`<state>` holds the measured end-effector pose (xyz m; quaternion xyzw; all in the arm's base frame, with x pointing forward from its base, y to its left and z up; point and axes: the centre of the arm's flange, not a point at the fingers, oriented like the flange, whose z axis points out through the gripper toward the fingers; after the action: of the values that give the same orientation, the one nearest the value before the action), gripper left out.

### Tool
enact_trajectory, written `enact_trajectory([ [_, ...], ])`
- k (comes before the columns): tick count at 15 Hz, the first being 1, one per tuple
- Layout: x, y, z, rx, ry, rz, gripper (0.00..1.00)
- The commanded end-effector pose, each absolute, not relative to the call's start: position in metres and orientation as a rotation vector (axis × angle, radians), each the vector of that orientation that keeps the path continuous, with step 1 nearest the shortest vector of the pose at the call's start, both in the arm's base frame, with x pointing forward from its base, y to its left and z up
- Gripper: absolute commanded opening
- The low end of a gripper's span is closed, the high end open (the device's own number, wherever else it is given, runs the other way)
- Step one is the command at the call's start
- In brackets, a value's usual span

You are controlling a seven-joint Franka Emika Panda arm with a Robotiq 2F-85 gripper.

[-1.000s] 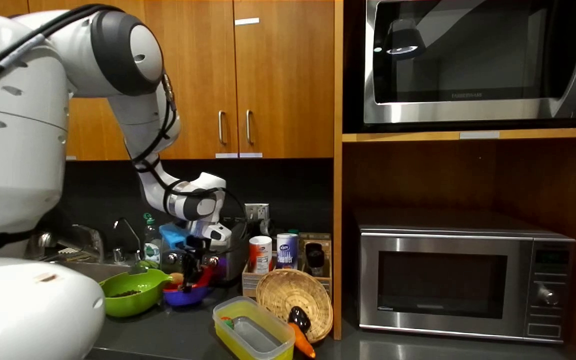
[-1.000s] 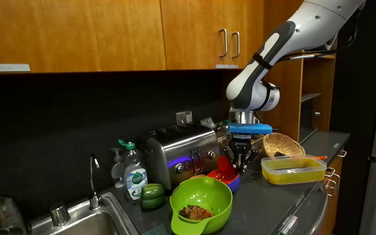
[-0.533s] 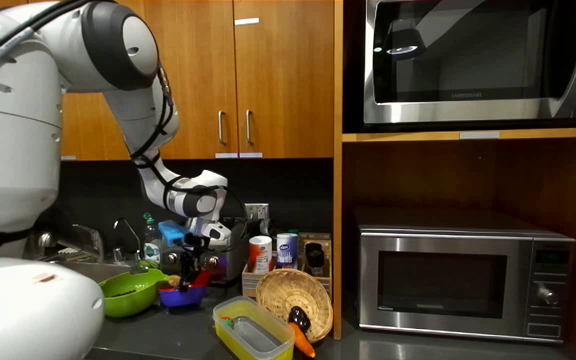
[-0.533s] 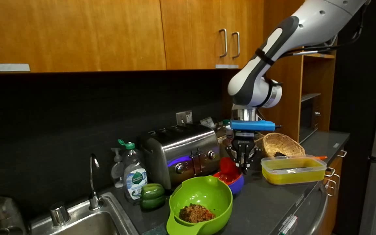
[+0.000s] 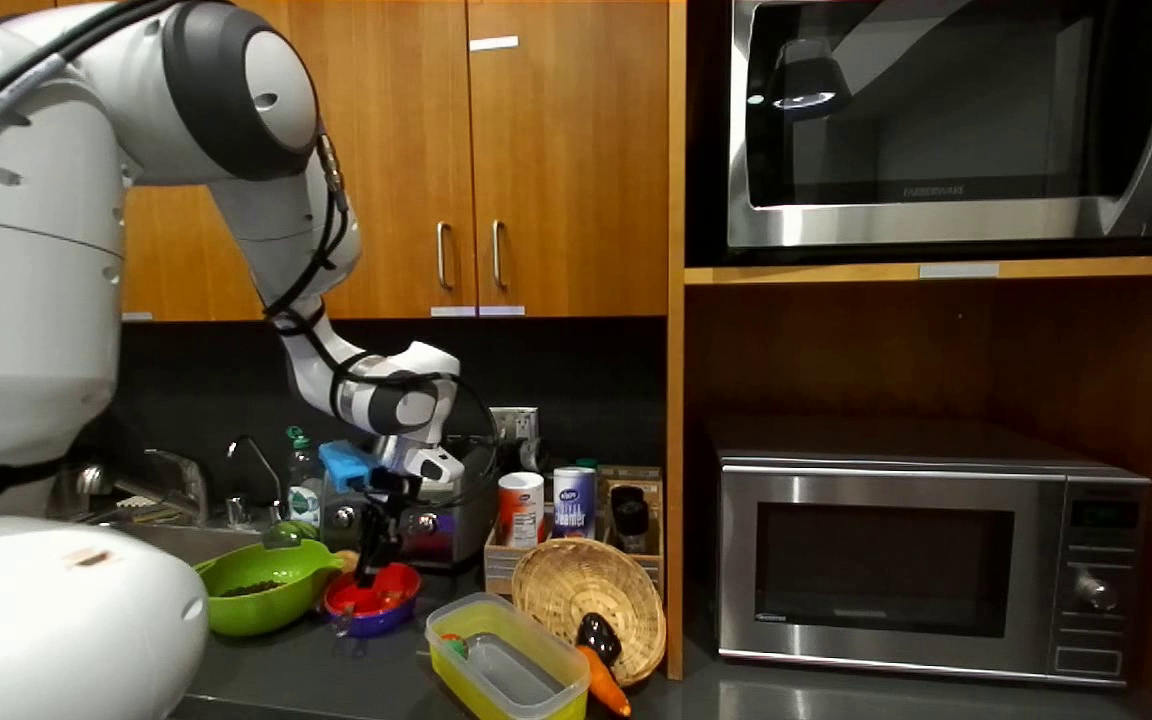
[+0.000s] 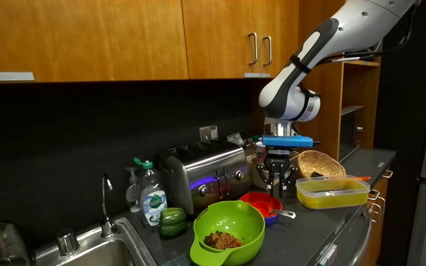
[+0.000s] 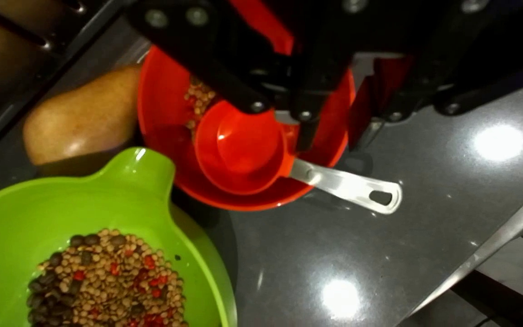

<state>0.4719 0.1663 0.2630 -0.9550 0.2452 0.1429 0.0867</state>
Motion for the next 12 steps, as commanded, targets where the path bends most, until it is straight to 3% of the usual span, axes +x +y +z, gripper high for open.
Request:
enact_trajectory([
  [1,0.466,0.161,0.273,-2.825,0.754,0.446,0.0],
  [3,0.465,0.16,0.273,-2.823,0.756,0.452,0.0],
  [4,0.465,0.16,0.273,-2.819,0.757,0.455,0.26],
  [6,0.463,0.157,0.272,-2.81,0.76,0.462,0.31],
  [12,0.461,0.141,0.241,-2.721,0.643,0.544,0.7],
])
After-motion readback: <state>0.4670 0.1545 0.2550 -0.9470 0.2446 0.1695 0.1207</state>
